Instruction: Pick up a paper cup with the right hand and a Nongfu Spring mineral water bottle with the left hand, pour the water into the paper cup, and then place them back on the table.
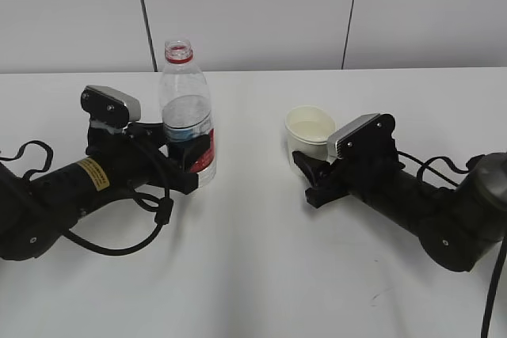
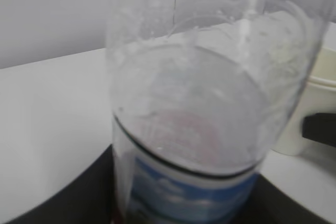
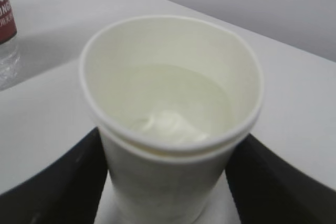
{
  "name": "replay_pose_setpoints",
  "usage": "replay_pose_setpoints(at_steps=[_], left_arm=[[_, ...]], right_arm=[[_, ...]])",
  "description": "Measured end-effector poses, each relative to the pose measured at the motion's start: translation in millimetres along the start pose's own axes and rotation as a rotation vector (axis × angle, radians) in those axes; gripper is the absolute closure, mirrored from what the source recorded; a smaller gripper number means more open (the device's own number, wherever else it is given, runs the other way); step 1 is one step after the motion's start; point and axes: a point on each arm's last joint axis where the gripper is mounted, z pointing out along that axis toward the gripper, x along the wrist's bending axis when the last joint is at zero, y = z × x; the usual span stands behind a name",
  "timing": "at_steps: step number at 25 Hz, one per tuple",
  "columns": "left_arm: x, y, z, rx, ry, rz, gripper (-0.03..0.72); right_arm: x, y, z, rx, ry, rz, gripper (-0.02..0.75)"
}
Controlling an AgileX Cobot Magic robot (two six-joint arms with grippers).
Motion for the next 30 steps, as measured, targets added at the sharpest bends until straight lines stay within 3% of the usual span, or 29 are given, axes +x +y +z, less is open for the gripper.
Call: replay_pose_setpoints(at_steps=[5,8,13,21,25,30], left_arm=[[0.6,0,0,0.001,0.006,-0.002,0.167],[0.7,0,0,0.0,0.007,-0.003,0.127],[0.0,0,0,0.002,0.0,0.022,0.105],[-1.6,-6,-10,0.03,0.02,0.018,0.094],[-1.1,-3,-28,0.042,0.094,0.003,0.094],[6.5,5,-43,0.038,0.233,0.07,0.094]], right_arm=[[0,-2,1,-0.01,-0.004,0.009,0.234],[0,-2,1,-0.01,-0.004,0.009,0.199],[1,-4,0,-0.002,-0.002,0.056,0.107],[5,-25,-32,0.125,-0.069,0.131,0.096],[4,-19,-50,0.146,-0.11,0.152,0.099],[-7,-21,-62,0.173,-0.231,0.198,0.106]])
